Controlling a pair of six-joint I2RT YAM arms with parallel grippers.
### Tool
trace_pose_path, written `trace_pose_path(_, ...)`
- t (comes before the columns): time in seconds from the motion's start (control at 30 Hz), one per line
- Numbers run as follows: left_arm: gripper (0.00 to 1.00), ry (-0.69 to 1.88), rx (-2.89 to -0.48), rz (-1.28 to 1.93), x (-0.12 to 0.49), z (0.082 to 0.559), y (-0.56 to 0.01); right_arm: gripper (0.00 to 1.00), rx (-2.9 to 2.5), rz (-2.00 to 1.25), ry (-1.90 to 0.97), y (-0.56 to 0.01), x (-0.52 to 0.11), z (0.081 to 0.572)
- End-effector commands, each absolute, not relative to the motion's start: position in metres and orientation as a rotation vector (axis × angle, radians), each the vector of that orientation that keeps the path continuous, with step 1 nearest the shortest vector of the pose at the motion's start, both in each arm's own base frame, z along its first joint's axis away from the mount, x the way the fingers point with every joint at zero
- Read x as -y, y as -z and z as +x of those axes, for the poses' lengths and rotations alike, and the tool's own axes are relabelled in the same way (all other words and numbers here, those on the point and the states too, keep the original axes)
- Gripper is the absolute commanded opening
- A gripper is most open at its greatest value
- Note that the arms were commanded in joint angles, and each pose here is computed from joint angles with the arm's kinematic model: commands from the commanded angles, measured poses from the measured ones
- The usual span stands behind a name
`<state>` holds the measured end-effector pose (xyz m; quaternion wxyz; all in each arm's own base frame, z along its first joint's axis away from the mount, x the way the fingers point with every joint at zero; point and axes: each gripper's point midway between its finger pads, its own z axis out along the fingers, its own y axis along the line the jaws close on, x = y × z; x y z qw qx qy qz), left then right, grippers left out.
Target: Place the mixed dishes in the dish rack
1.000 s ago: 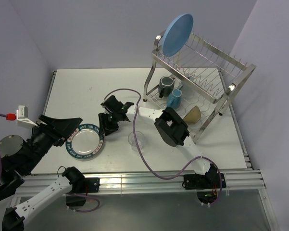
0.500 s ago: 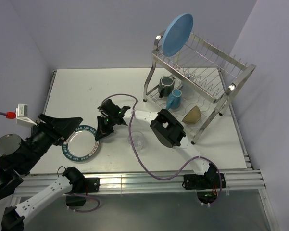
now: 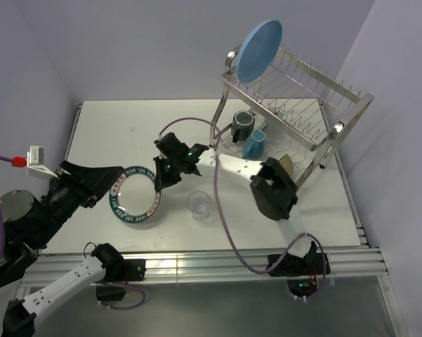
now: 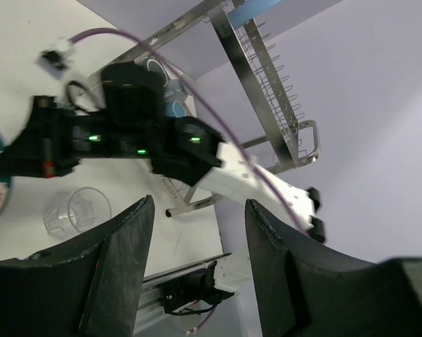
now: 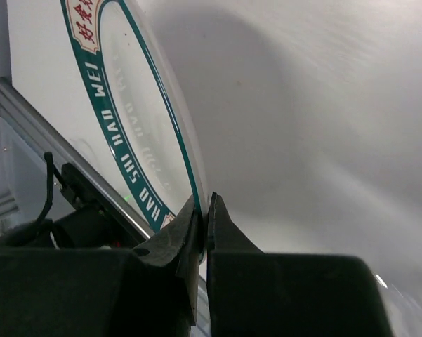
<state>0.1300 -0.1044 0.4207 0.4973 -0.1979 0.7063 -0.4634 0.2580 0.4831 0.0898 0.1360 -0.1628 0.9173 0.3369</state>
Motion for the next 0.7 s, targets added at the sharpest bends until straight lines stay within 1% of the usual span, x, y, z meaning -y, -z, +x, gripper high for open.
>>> trace_pose_path(0.0,0.6,1.123,-1.701,-0.393,0.122,0.142,-0.431,0.0,-2.409,-0.444,-0.882,-0.197,-0.431,0.287)
trace_pose_path(0.03,0.61,1.116,-1.715,-0.386,0.125,0.145,-0.427,0.0,-2.407,-0.411,-0.842,-0.201,-0.413,0.293)
trace_pose_path(0.07,0.61,1.111,-1.728,-0.378,0.129,0.148,-0.424,0.0,-2.384,-0.395,-0.85,-0.223,-0.396,0.29)
trace_pose_path(0.13,0.61,1.11,-1.723,-0.358,0.135,0.152,-0.423,0.0,-2.381,-0.366,-0.815,-0.231,-0.364,0.294)
trace_pose_path(0.17,0.61,1.115,-1.724,-0.344,0.138,0.153,-0.422,0.0,-2.329,-0.348,-0.82,-0.255,-0.347,0.29)
trace_pose_path(0.27,0.63,1.112,-1.73,-0.299,0.147,0.159,-0.424,0.0,-2.33,-0.322,-0.781,-0.265,-0.306,0.286)
trace_pose_path(0.3,0.64,1.108,-1.734,-0.27,0.15,0.159,-0.426,0.0,-2.306,-0.33,-0.784,-0.276,-0.29,0.276)
trace_pose_path(0.37,0.64,1.104,-1.783,-0.22,0.166,0.167,-0.42,0.0,-2.245,-0.325,-0.827,-0.301,-0.27,0.264)
trace_pose_path(0.5,0.67,1.186,-1.843,-0.058,0.201,0.168,-0.412,0.0,-2.234,-0.351,-0.856,-0.316,-0.243,0.237)
trace_pose_path(0.67,0.71,1.202,-1.886,0.016,0.224,0.179,-0.405,0.0,-2.174,-0.344,-0.925,-0.349,-0.219,0.203)
